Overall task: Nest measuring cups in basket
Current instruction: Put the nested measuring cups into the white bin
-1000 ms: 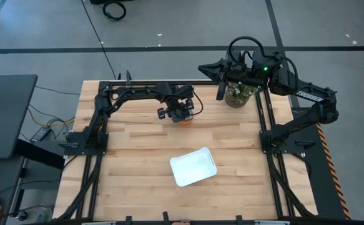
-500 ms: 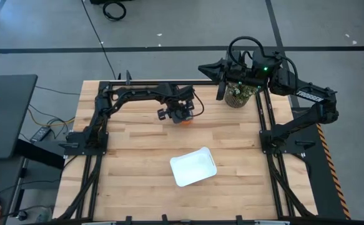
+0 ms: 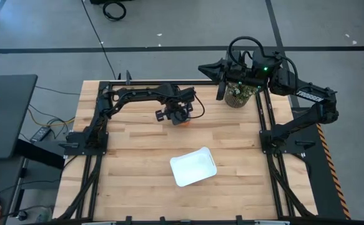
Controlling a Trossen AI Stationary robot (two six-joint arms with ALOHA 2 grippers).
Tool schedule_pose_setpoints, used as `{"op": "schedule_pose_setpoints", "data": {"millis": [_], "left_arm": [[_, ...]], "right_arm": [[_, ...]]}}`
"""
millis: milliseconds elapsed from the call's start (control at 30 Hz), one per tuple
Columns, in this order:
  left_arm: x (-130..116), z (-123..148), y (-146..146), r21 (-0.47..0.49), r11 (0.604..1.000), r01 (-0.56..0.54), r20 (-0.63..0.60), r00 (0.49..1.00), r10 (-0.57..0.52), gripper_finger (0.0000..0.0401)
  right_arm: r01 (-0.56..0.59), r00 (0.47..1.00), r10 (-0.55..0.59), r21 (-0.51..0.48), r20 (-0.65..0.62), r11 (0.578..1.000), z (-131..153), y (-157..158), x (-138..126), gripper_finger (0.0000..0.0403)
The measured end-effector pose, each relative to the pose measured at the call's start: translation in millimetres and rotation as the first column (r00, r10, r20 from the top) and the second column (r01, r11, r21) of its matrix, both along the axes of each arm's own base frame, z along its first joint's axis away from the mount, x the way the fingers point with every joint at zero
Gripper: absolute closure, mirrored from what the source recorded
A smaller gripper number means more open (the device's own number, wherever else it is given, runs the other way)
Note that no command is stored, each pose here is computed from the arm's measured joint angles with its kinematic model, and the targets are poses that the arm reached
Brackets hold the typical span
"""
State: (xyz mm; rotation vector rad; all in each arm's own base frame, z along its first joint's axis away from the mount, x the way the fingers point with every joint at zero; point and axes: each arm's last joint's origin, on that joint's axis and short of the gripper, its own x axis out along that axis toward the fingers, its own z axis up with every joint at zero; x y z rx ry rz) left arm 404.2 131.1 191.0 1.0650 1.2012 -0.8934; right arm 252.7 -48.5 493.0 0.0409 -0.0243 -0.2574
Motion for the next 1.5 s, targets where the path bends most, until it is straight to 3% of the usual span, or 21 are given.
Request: {"op": "schedule_pose_setpoints", "data": {"millis": [267, 533, 667, 1033, 1200, 1500], "left_arm": [[1, 2, -3, -0.007, 0.999, -0.048, 0.006, 0.999, 0.048, 0.0349], [3, 3, -1, 0.018, 1.0, -0.021, 0.029, 0.999, 0.02, 0.0353], [4, 7, -1, 0.011, 0.997, -0.076, 0.038, 0.996, 0.076, 0.035], [6, 15, 5, -0.019, 0.991, -0.133, 0.065, 0.989, 0.134, 0.0244], [3, 15, 5, -0.056, 0.965, -0.258, 0.036, 0.965, 0.26, 0.0209], [0, 15, 8, -0.069, 0.992, -0.105, 0.034, 0.994, 0.108, 0.0198]], "right_arm": [[0.0, 1.0, 0.0, 0.0, 0.0, 1.0, 0, 0, 0, 0.0381], [0.0, 1.0, 0.0, 0.0, 0.0, 1.0, 0, 0, 0, 0.0381], [0.0, 1.0, 0.0, 0.0, 0.0, 1.0, 0, 0, 0, 0.0381], [0.0, 1.0, 0.0, 0.0, 0.0, 1.0, 0, 0, 0, 0.0381], [0.0, 1.0, 0.0, 0.0, 0.0, 1.0, 0, 0, 0, 0.0381], [0.0, 1.0, 0.0, 0.0, 0.0, 1.0, 0, 0, 0, 0.0381]]}}
